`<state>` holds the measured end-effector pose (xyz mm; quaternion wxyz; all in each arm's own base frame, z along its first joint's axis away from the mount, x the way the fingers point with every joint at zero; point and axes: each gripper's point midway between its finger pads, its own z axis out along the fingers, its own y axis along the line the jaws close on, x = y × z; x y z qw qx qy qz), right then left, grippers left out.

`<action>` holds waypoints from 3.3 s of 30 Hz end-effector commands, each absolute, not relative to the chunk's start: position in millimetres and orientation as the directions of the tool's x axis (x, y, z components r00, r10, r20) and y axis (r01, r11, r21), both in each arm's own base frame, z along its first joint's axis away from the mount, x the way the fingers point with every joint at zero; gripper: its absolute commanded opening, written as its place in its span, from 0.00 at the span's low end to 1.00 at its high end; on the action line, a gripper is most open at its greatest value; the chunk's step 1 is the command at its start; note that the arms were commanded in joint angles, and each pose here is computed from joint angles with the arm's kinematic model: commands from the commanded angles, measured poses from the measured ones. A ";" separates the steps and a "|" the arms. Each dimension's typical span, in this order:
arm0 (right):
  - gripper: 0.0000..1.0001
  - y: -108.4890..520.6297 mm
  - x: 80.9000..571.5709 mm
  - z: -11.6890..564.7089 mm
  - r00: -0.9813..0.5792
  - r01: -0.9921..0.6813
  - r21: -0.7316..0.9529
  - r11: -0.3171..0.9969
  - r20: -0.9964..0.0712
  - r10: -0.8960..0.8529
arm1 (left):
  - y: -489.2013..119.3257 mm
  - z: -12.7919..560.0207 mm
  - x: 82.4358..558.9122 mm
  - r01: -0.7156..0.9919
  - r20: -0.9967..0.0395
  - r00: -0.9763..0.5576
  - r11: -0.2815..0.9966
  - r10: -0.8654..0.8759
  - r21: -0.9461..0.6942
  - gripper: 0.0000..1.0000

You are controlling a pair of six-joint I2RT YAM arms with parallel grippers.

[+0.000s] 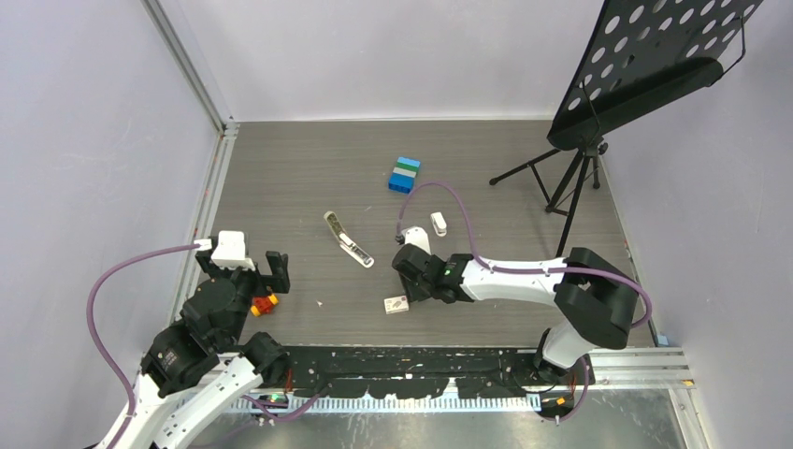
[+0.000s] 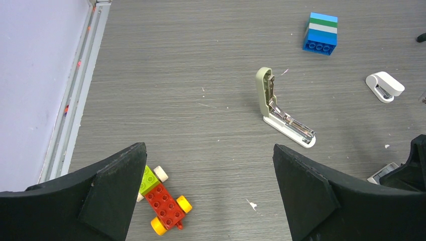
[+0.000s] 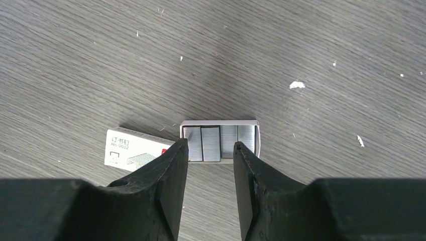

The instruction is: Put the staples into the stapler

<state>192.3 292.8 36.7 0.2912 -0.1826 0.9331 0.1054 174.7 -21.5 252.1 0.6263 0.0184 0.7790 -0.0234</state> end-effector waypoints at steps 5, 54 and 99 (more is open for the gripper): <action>0.42 306.4 194.3 30.2 -0.765 -0.421 0.159 0.893 -0.591 -0.256 | -25.0 259.9 179.4 0.060 -0.983 -0.183 0.998 -0.018 -0.029 1.00; 0.24 317.5 198.4 54.4 -0.714 -0.513 0.170 0.841 -0.628 -0.309 | -26.2 259.9 179.8 0.064 -0.983 -0.184 0.997 -0.017 -0.030 1.00; 0.29 300.4 199.2 44.5 -0.662 -0.555 -0.020 0.831 -0.594 -0.457 | -25.9 259.3 180.2 0.061 -0.982 -0.186 0.998 -0.016 -0.028 1.00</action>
